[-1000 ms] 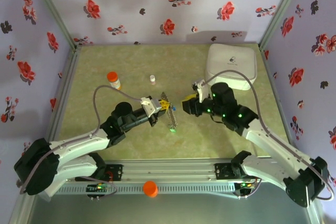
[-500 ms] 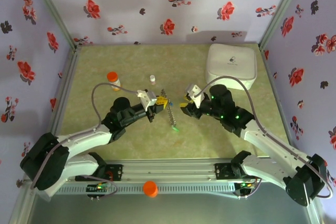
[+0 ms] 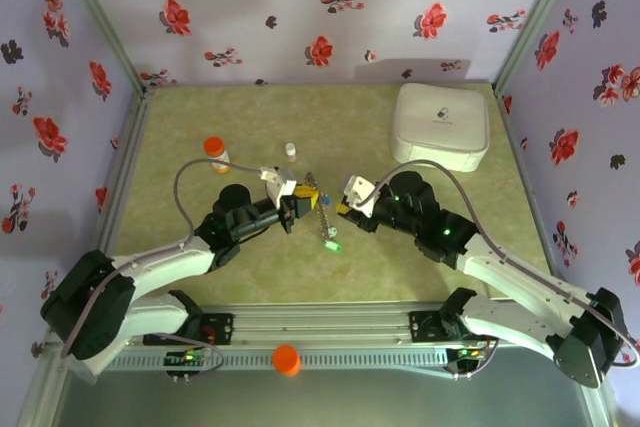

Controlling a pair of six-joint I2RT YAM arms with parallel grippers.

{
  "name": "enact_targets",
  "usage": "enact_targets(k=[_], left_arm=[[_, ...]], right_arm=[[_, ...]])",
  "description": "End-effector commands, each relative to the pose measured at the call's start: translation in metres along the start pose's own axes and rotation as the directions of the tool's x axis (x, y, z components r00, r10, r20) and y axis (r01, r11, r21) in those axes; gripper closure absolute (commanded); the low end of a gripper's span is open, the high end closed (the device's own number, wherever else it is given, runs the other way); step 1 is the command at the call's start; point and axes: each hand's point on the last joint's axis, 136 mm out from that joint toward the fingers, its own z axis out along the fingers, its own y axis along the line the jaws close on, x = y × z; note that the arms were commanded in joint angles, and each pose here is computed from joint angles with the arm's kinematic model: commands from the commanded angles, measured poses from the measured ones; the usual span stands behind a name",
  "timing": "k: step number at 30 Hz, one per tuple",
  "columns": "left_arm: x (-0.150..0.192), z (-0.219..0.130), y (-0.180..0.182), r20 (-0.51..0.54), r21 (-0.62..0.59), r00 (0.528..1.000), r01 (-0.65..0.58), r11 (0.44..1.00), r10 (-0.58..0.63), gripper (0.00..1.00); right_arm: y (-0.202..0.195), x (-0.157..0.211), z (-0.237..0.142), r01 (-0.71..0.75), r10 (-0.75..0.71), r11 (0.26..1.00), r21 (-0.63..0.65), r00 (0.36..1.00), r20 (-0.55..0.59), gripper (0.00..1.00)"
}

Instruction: Put the keys on the keyring

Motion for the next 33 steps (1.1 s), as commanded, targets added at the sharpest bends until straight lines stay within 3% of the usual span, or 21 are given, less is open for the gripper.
enact_targets(k=[1, 13, 26, 33], left_arm=[[-0.030, 0.001, -0.010, 0.073, 0.015, 0.997, -0.014, 1.000, 0.013, 1.00], [-0.030, 0.004, -0.016, 0.071, 0.027, 0.997, -0.039, 0.999, 0.037, 1.00], [-0.031, 0.004, -0.017, 0.072, 0.027, 0.997, -0.044, 0.999, 0.042, 1.00], [-0.032, 0.004, -0.019, 0.078, 0.030, 0.996, -0.047, 0.998, 0.045, 1.00]], right_arm=[[0.004, -0.008, 0.002, 0.062, -0.062, 0.998, 0.000, 0.996, 0.060, 0.63], [0.008, -0.013, 0.021, 0.063, -0.063, 0.998, 0.002, 0.995, 0.082, 0.63], [0.003, -0.011, 0.026, 0.052, -0.055, 0.998, 0.041, 0.996, 0.067, 0.86], [0.004, -0.008, 0.027, 0.058, -0.060, 0.998, 0.035, 0.997, 0.048, 0.90]])
